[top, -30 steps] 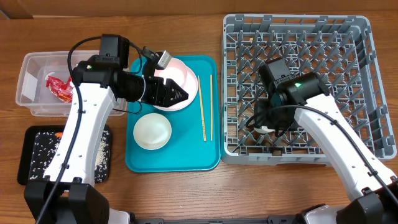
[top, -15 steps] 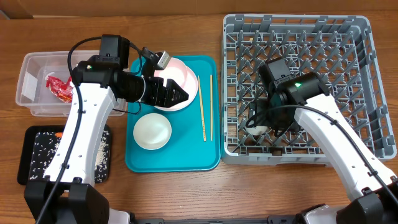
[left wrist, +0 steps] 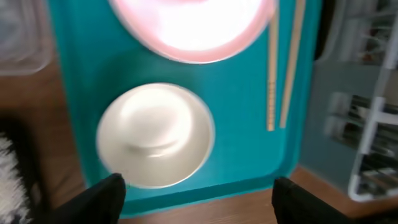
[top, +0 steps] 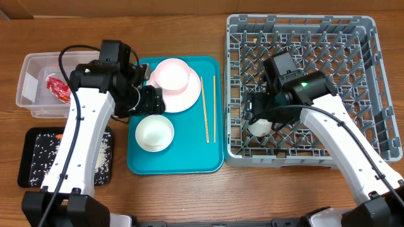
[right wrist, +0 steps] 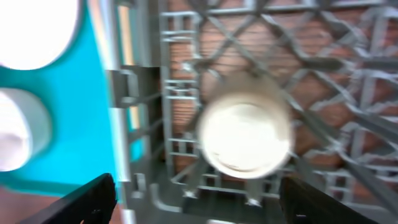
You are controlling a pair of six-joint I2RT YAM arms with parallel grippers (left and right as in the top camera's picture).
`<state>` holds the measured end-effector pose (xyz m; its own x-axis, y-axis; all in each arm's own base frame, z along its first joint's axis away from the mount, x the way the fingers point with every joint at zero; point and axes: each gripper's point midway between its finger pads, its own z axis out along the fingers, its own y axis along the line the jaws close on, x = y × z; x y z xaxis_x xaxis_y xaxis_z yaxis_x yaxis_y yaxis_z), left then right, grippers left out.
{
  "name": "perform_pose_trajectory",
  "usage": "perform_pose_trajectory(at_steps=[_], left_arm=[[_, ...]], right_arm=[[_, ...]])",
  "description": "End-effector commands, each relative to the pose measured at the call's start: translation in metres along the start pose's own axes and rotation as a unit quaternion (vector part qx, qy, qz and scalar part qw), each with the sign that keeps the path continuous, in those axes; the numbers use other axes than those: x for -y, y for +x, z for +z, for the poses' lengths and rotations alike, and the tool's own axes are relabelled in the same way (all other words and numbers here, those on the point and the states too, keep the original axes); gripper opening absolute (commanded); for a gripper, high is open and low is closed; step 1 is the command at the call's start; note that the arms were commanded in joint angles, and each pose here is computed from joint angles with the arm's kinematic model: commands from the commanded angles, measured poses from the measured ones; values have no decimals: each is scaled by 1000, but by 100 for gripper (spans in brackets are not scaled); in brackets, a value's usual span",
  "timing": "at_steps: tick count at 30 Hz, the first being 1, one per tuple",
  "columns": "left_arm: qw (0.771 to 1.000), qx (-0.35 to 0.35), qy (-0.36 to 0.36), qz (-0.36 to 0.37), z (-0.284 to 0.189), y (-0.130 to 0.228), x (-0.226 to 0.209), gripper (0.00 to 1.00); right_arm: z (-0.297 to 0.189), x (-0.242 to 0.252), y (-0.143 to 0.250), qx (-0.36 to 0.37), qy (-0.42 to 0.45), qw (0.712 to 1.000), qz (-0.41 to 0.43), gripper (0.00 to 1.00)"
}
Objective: Sort waste into correct bins and load items into the dishwasher
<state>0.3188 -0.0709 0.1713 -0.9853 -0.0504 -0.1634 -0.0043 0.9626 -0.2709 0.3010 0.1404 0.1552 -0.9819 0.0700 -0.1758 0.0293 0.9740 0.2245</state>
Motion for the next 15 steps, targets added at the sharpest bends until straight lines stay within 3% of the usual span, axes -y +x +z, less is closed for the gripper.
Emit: perform_pose_trajectory(at_steps=[1,2,4,9,15], left_arm=[[996,17,-81,-41,-11,-1,-28,88],[996,12,-81,-42,-10,2,-29,100],[996,1,-83,-44,-6,8,-30,100],[994,-26,-90,-48,10,23,-37,100],[992,-38,-105,-50,40,35,-51,82]], right_arm=[[-9,-25,-4,-1,-64,998,-8,87],[-9,-26,-5,1,-67,998,-8,89],[-9,-27,-6,2,-69,998,-8,96],[-9,-28,-7,4,-70,998,-9,100],[-9,-27,-5,1,-68,998,-8,100]])
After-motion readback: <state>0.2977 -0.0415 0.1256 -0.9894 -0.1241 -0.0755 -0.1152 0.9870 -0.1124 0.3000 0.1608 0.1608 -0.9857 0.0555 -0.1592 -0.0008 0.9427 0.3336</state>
